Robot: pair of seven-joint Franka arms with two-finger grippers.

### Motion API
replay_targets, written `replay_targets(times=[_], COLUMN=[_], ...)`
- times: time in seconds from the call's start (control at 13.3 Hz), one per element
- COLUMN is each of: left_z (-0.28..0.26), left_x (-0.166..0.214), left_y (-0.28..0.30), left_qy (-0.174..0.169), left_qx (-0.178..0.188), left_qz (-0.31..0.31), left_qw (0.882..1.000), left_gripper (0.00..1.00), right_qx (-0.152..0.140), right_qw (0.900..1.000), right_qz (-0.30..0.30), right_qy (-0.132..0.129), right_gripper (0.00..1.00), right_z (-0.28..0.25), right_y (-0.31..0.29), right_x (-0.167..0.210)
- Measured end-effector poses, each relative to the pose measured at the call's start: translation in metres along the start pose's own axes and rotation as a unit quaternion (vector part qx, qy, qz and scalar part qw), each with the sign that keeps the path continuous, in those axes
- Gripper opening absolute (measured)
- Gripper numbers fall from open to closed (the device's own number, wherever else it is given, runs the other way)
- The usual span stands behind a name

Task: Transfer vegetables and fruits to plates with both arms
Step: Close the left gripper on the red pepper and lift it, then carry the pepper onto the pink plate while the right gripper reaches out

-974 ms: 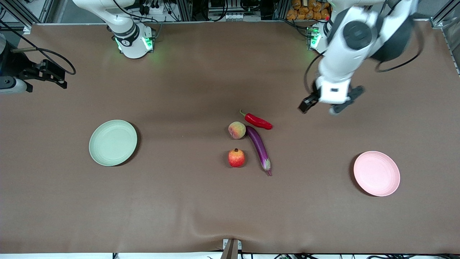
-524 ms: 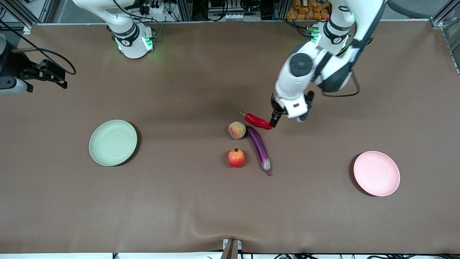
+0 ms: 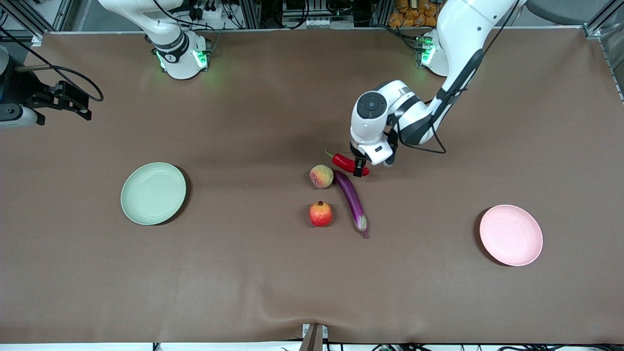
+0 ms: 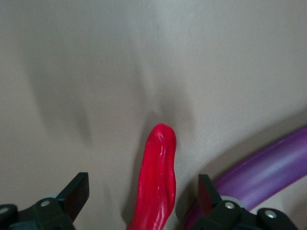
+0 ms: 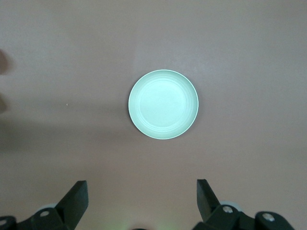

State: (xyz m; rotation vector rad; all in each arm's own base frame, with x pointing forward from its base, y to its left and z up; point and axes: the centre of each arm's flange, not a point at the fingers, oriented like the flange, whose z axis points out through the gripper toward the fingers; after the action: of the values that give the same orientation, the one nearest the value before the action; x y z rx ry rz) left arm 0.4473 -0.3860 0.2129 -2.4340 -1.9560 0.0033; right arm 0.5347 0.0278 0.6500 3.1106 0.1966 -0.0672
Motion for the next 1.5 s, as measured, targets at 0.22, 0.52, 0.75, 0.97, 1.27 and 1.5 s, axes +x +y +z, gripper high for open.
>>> replay_targets(times=[0.22,0.52,0.75,0.97,1.27,1.5], left_z=[0.018,0.031,0.033,0.014,-0.026,-0.047], left_x=[-0.002,0.0,0.01,0.062,0.169,0.256], left_y=[-0.001,-0.001,0.006,0.039,0.079,0.094], left_qy=[-0.009,-0.012,-0.001,-0.004,-0.006,-0.003], left_qx=[0.01,0.014,-0.001,-0.018,-0.006,0.018], left_qz=[-0.007,-0.005,0.032,0.091,0.162,0.222], left_qw=[1.0,1.0,0.999,0.996,0.987,0.975], left_gripper=[0.95,0.68,0.36,0.35,0.34,0.34], right_qx=[0.006,0.016,0.019,0.018,0.019,0.023], right_qw=[1.0,1.0,1.0,0.999,0.999,0.999], right_qz=[-0.004,-0.009,-0.015,-0.029,-0.008,0.01], right_qy=[0.004,0.016,0.017,0.025,0.038,0.048], right_gripper=[1.0,1.0,1.0,1.0,1.0,1.0], right_z=[-0.001,-0.005,-0.005,-0.007,-0.012,-0.012], right_y=[-0.006,-0.011,-0.019,-0.035,-0.064,-0.085], right_x=[0.001,0.003,0.008,0.016,0.037,0.047])
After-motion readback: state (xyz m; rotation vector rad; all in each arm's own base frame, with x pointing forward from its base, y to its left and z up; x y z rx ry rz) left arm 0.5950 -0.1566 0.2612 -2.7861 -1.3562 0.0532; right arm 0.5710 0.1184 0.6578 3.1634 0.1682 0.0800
